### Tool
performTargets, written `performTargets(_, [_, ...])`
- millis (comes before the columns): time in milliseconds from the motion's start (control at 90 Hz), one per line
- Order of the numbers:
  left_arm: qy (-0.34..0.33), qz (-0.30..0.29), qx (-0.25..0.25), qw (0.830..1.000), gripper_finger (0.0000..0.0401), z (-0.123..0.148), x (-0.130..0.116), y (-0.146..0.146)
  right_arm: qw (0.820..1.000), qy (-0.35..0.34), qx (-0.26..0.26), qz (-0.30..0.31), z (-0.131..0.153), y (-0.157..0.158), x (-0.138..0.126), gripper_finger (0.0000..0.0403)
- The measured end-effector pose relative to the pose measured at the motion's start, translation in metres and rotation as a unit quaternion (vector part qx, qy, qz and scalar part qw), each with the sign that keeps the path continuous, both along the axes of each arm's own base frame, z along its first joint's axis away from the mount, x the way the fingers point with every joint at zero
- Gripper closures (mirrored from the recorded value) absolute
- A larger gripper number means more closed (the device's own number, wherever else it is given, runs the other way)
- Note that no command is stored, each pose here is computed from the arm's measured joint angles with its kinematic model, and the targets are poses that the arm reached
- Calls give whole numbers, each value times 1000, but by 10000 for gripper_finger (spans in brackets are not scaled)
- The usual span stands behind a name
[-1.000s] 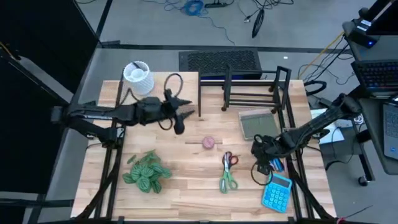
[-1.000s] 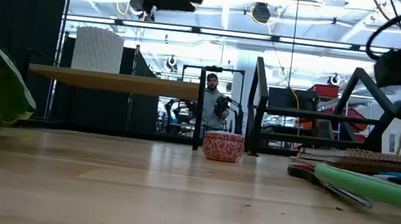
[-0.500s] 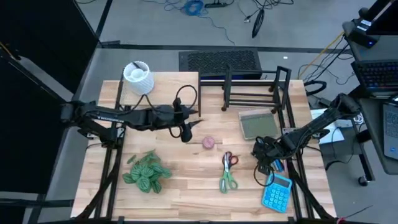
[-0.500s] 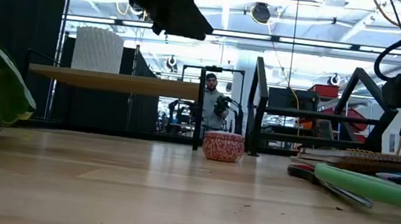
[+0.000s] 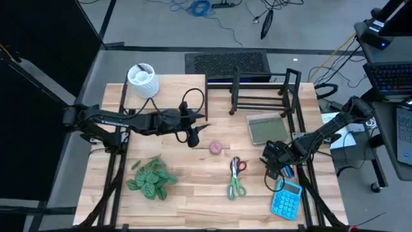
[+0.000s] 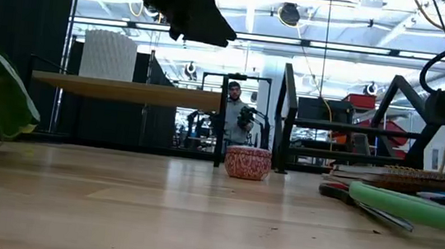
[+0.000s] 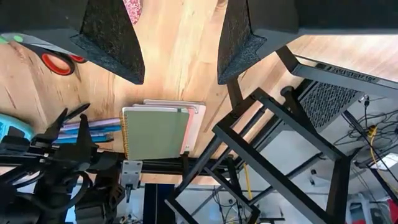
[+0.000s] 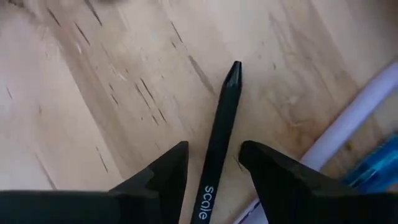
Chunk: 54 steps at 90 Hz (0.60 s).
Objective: Stock shelves
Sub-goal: Put the black pen into the white pen holder
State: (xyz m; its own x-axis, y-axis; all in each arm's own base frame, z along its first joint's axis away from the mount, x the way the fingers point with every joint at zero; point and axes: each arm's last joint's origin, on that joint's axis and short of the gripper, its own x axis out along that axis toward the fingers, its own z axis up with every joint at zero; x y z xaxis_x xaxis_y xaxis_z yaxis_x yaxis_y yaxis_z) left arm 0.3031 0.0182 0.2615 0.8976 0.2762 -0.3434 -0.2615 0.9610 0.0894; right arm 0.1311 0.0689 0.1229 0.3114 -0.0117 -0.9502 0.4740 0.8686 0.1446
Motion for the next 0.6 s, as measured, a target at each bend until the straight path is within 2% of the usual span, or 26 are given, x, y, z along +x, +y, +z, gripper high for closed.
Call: performTargets(600, [0,0,1,1000,211,0,0,0,998,-15,-15,-59,-6,1,7,248])
